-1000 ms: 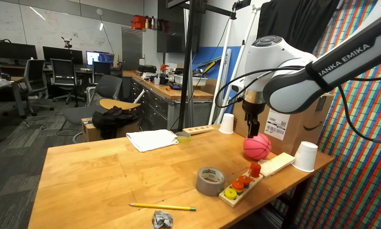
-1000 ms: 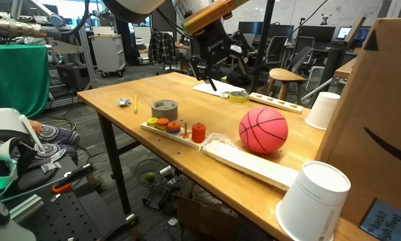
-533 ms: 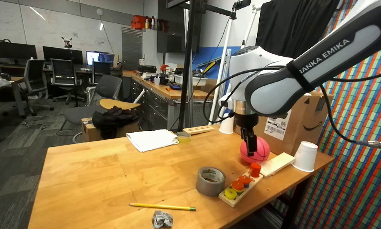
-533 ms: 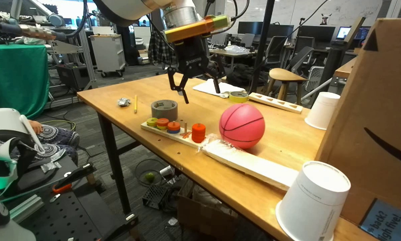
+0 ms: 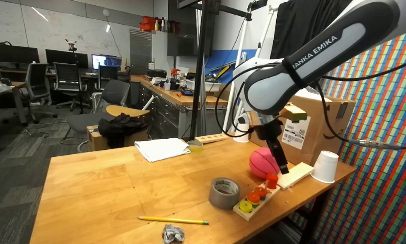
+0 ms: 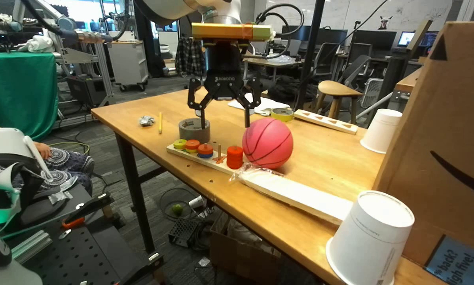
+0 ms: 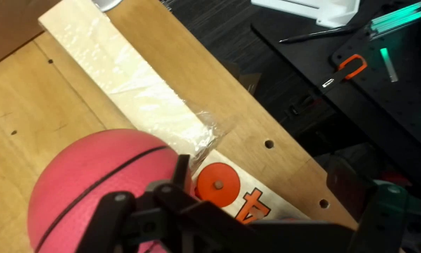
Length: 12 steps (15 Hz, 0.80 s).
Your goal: Move the ball towards the box
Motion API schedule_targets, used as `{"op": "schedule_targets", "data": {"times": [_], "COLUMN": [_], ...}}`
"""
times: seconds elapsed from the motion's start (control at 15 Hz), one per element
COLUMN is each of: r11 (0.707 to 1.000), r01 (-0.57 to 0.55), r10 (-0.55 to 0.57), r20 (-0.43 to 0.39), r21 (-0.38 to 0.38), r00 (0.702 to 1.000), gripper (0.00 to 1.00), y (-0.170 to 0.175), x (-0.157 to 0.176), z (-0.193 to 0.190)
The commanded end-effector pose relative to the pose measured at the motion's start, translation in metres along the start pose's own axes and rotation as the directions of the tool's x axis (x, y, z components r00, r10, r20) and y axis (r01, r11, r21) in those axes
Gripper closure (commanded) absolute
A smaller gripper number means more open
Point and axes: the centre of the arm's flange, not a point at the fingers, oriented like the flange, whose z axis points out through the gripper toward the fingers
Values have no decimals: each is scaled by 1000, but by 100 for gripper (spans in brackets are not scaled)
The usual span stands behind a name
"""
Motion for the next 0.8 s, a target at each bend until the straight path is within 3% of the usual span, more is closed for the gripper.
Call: {"op": "schedule_targets", "data": {"times": [0.0, 0.27, 0.73], "r11": [994, 984, 972], "r01": [16, 41, 64], "r10": [-18, -43, -58], "r20": [20, 6, -32], "r21": [109, 174, 224], "r00": [1000, 999, 998], "gripper": [0, 0, 0], "y": [9, 8, 19], "x": [8, 16, 23], "z": [-14, -20, -13]}}
